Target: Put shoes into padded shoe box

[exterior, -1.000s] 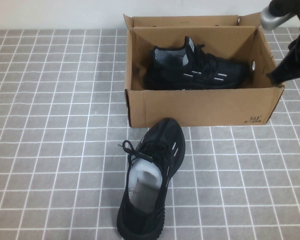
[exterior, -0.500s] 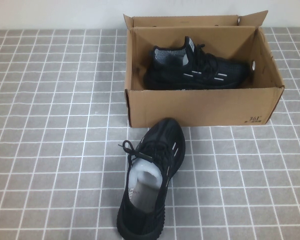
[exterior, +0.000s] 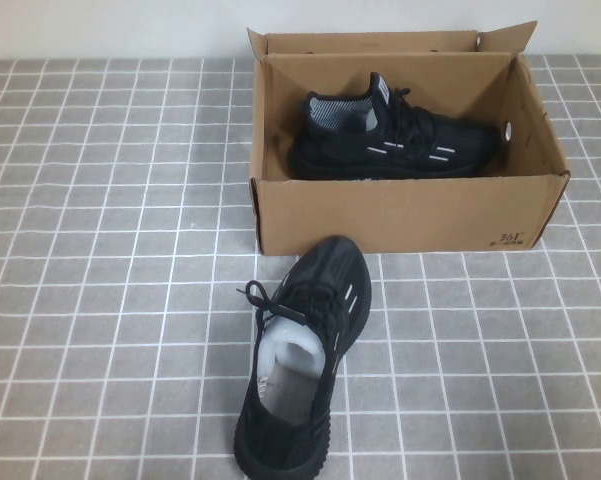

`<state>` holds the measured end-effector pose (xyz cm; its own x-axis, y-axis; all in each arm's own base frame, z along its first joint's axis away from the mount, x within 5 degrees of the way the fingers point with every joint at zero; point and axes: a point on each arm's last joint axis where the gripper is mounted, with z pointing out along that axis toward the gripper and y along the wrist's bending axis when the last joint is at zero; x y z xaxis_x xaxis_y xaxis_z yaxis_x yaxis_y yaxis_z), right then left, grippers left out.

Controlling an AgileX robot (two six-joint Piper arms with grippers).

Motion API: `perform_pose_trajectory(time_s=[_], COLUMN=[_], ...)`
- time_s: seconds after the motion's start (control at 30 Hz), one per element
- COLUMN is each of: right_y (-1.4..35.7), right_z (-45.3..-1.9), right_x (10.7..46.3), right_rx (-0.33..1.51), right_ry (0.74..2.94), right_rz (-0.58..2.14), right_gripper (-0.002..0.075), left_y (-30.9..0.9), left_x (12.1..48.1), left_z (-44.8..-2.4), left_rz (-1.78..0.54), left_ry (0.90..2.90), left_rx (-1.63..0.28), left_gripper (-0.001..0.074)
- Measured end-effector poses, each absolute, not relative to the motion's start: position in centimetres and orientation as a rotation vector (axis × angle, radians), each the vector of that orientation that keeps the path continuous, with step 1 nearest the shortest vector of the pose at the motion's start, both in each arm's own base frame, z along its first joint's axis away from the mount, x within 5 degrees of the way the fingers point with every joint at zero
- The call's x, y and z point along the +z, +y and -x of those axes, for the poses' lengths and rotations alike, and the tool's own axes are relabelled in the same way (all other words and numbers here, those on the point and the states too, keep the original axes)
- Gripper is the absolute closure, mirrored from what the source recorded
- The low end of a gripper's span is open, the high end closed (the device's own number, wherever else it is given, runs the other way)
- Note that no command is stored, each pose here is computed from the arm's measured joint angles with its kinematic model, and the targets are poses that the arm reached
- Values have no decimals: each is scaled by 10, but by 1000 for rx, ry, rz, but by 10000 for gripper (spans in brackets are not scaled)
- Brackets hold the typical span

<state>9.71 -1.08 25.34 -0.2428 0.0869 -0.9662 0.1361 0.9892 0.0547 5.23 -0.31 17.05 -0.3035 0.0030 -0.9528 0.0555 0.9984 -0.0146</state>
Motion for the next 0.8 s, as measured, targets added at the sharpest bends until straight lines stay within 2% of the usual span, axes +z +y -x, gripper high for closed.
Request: perform_pose_trajectory(time_s=[0.23,0.63,0.8], right_y=[-12,-10,-5], right_z=[-67,-64,-63], right_x=[217,194,188], right_rx=[-29,8,-5], right_ry=[1720,1757,1785], right_rz=[-199,-219,-115], right_gripper=[734,734,734], left_y=[-3,-3,-3], left_x=[170,170,170], left_z=[-52,-52,-52], left_rz=[-42,-42,-42], left_ry=[1879,1879,1879], left_rx=[-52,-52,-52], left_gripper=[738,738,738])
